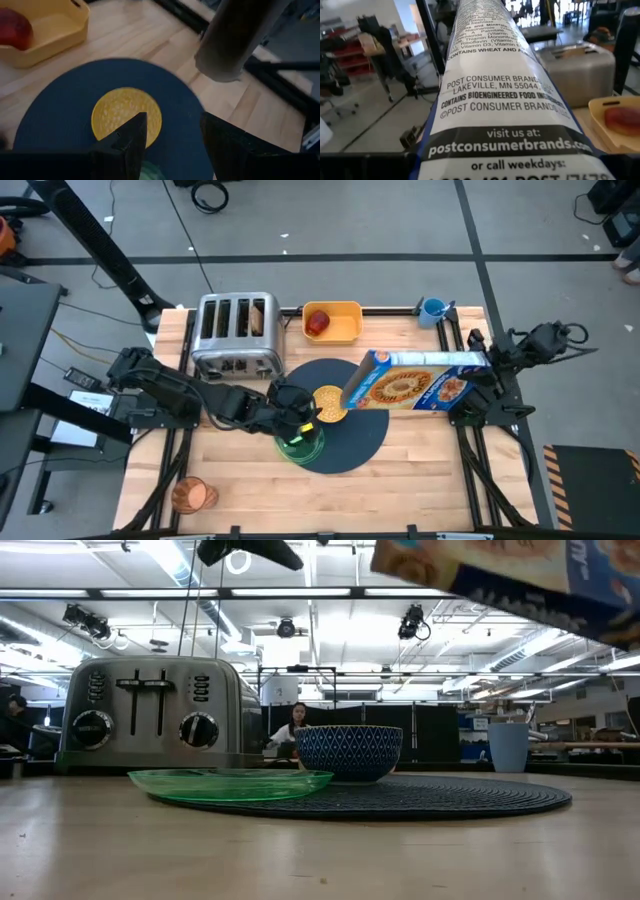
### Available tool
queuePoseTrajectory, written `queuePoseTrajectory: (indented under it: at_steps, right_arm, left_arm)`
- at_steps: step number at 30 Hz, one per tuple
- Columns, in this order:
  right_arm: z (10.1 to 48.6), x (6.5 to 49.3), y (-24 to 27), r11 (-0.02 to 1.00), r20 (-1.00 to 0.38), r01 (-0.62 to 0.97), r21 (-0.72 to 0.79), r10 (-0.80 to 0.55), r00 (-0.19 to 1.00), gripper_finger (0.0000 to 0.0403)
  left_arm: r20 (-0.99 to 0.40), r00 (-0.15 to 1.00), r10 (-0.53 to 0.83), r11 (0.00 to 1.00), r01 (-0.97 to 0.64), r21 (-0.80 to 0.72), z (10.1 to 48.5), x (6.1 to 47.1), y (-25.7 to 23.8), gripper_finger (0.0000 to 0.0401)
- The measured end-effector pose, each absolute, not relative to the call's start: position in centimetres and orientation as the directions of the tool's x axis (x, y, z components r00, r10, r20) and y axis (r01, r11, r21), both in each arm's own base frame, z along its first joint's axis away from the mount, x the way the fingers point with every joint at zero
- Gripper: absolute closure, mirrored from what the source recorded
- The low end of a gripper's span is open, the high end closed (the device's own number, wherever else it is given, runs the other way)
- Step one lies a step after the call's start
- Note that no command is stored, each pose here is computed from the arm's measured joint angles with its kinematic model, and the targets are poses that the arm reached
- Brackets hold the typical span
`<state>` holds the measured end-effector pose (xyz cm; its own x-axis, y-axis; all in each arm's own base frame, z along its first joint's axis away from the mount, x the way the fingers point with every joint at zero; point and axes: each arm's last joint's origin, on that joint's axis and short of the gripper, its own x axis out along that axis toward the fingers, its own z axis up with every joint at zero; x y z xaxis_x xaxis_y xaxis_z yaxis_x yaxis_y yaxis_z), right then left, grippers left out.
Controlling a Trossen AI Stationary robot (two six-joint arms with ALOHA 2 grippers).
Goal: Arrange a breakfast setting
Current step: Pour the cereal from the blue cereal box into the yellow bowl
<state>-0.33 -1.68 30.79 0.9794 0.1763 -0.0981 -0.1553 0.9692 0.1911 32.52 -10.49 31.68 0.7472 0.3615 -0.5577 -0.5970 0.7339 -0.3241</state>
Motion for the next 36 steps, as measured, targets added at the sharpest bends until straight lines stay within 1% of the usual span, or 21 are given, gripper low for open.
queuePoseTrajectory:
  at_steps: [3, 7, 12, 25, 31, 36]
  right_arm:
    - [30.3, 0.5, -1.1, 0.975, -0.157, -0.144, 0.169, 0.171, 0.973, 0.0216]
    - [30.3, 1.9, -0.2, 0.986, -0.231, -0.123, 0.117, 0.147, 0.962, 0.0216]
    - [30.2, 3.3, 0.7, 0.993, -0.308, -0.098, 0.064, 0.113, 0.945, 0.0216]
    - [30.6, 5.7, 2.1, 0.997, -0.404, -0.044, -0.057, 0.017, 0.915, 0.0216]
    - [31.2, 6.7, 2.7, 0.995, -0.439, -0.038, -0.096, -0.008, 0.898, 0.0216]
    - [32.1, 7.9, 3.1, 0.989, -0.484, -0.053, -0.141, -0.022, 0.875, 0.0216]
  left_arm:
    - [-0.578, 0.737, 0.352, 0.714, -0.61, -0.344, 31.5, 32.4, -10.5, 0.0212]
    - [-0.618, 0.7, 0.357, 0.689, -0.645, -0.332, 31.0, 32.1, -10.4, 0.0212]
    - [-0.625, 0.692, 0.361, 0.69, -0.649, -0.32, 30.9, 32.0, -10.4, 0.0212]
    - [-0.647, 0.694, 0.315, 0.7, -0.631, -0.336, 30.8, 32.0, -10.5, 0.0212]
    - [-0.648, 0.695, 0.311, 0.7, -0.629, -0.338, 30.8, 32.0, -10.5, 0.0212]
    - [-0.666, 0.695, 0.271, 0.707, -0.613, -0.352, 30.8, 32.0, -10.7, 0.0212]
